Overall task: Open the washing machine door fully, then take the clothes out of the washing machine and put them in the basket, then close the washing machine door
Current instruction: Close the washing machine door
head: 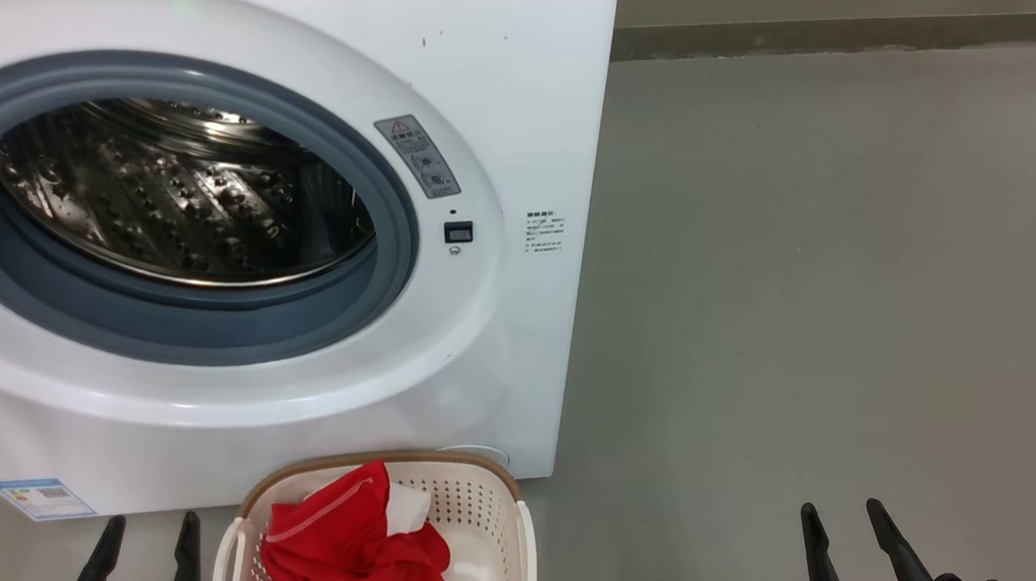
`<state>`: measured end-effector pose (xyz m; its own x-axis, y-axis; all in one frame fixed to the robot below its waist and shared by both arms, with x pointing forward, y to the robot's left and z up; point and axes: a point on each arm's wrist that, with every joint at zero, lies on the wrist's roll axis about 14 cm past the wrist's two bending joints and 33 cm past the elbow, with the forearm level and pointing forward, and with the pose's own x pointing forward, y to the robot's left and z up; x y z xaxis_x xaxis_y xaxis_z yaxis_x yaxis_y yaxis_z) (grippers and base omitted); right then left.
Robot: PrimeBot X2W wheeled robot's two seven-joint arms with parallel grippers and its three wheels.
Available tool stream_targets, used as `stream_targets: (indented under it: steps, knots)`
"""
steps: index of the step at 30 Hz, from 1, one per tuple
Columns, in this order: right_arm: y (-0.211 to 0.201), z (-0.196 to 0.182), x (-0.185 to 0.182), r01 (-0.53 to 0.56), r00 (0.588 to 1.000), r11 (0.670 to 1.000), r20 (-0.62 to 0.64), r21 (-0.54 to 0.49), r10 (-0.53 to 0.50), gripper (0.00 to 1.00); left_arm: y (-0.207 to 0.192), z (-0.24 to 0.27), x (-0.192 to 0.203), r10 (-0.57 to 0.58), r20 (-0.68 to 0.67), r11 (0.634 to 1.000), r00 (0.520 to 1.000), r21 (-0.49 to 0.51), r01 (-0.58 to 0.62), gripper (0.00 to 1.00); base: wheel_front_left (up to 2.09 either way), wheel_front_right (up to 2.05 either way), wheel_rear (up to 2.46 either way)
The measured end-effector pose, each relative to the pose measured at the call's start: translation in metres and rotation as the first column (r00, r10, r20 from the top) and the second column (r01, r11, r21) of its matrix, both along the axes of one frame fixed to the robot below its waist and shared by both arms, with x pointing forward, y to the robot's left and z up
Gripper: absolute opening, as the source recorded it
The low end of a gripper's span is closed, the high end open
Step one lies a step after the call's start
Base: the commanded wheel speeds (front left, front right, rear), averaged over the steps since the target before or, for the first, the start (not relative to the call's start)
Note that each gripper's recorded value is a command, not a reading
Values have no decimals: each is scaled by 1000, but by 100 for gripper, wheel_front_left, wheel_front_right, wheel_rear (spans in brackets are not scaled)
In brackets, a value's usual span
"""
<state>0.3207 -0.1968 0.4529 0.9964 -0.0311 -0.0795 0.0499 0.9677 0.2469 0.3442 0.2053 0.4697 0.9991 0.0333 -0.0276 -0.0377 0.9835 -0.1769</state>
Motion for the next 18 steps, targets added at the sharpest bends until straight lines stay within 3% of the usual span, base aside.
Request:
stream_targets:
  steps: [18]
  knots:
    - [0, 0, 1, -1, 1000, 1000, -1, 1, 1, 100, 1, 0, 0, 4, 0, 1000, 1000, -1, -4, 100, -123, 123, 0]
